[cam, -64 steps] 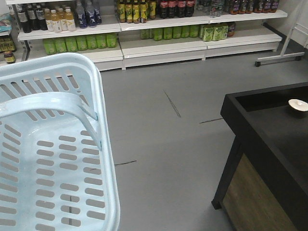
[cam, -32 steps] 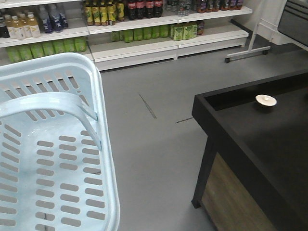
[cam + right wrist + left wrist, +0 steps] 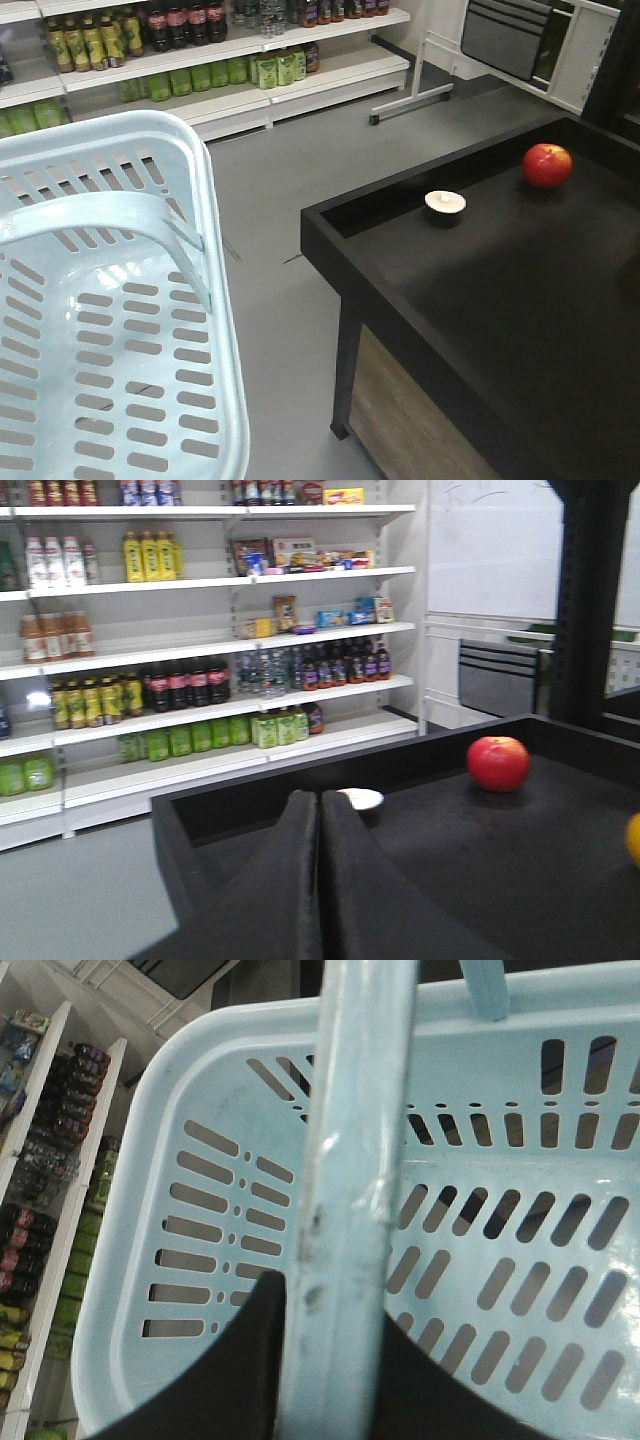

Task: Pick three apples into basket with both arms
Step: 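Turn the base toward the black fruit table holding the basket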

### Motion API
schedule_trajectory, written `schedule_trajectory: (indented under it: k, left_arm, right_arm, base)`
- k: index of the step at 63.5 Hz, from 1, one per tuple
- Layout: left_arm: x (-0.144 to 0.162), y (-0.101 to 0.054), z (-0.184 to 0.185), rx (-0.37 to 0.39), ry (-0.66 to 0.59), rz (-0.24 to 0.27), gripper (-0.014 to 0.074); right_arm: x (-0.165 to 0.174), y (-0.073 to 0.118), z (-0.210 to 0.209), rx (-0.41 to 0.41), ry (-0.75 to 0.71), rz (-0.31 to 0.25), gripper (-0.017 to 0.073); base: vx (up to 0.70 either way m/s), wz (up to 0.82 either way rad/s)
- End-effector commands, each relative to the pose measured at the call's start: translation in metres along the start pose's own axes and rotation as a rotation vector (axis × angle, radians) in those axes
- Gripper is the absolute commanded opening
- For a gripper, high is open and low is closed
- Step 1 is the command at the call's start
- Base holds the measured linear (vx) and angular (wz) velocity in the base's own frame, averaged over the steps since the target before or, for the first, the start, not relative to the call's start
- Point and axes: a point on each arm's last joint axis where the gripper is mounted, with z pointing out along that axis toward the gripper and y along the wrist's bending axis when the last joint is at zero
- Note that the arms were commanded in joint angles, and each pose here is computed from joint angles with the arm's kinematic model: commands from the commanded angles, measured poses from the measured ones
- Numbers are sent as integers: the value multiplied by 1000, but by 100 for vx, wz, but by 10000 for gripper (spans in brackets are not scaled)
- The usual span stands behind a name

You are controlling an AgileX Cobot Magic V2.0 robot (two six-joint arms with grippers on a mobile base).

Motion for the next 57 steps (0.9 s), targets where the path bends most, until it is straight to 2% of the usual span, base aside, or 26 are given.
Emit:
schedule_trajectory:
  k: [1,57]
  left_arm:
    - [-11,10,-10,-81,-102,-15,-8]
    - [-12,10,-7,-76,-96,-14,-8]
  right_arm:
    - [-2,0,-1,-3,-65,-10,-9]
    - [-2,0,-1,-2,-65,-10,-9]
  base:
    - [9,-34]
    - [7,-32]
